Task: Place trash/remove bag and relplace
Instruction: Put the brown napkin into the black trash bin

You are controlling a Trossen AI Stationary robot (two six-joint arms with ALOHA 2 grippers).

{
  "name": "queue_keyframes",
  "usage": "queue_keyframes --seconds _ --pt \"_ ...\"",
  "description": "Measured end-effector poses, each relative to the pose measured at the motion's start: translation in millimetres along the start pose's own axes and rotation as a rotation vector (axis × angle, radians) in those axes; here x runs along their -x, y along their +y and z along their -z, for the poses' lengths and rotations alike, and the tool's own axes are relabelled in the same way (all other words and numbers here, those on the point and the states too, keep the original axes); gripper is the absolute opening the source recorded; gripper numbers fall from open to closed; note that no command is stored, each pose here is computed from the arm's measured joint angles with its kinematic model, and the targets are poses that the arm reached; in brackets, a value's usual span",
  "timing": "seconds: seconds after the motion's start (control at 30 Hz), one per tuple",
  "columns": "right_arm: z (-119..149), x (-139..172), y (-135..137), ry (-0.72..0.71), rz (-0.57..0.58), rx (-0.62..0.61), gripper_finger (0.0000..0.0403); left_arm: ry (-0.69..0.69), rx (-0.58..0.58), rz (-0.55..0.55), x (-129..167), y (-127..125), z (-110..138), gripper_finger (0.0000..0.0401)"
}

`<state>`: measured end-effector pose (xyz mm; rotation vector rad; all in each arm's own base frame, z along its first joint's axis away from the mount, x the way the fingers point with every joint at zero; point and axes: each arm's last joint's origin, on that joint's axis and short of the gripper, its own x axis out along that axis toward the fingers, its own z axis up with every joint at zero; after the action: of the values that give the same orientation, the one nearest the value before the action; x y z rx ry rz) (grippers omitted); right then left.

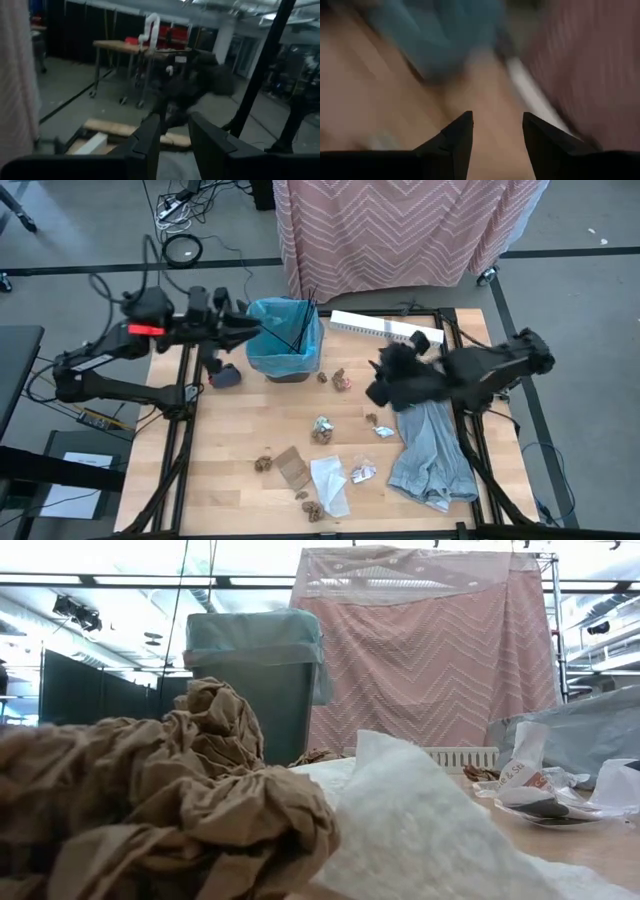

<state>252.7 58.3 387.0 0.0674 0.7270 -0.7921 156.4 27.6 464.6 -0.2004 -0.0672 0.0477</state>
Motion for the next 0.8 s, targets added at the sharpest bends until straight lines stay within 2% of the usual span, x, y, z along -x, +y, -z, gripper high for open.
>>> queue_keyframes --seconds 0.03,0.1,0.2,0.3,0.5,0.63,0.8 --pt "10.2 -16.9 -1.0 0.098 0.029 0.024 0.0162 0.012 0.002 -0.012 5.8 -1.1 0.6 0.0108" --pt "25.1 -44.0 3.0 0.171 0.030 0.052 0.0165 0.053 0.007 -0.041 14.1 -1.9 4.0 0.0106" --pt "39.2 -74.2 17.4 0.213 -0.136 0.075 0.0168 0.075 0.014 -0.046 19.5 -3.1 5.9 0.0105" --pt "50.3 -107.5 33.3 0.253 -0.289 0.023 0.0169 0.092 0.041 -0.041 21.5 -4.1 7.6 0.0105" --pt "55.5 -157.7 45.4 0.296 -0.327 -0.007 0.0170 0.130 0.046 -0.047 23.0 -3.6 11.1 0.0106" --pt "53.5 -185.6 54.7 0.286 -0.404 -0.021 0.0170 0.152 0.049 -0.050 23.4 -3.3 13.3 0.0106" --pt "65.3 -212.9 57.1 0.358 -0.365 0.003 0.0170 0.170 0.051 -0.054 23.5 -2.9 15.0 0.0106"
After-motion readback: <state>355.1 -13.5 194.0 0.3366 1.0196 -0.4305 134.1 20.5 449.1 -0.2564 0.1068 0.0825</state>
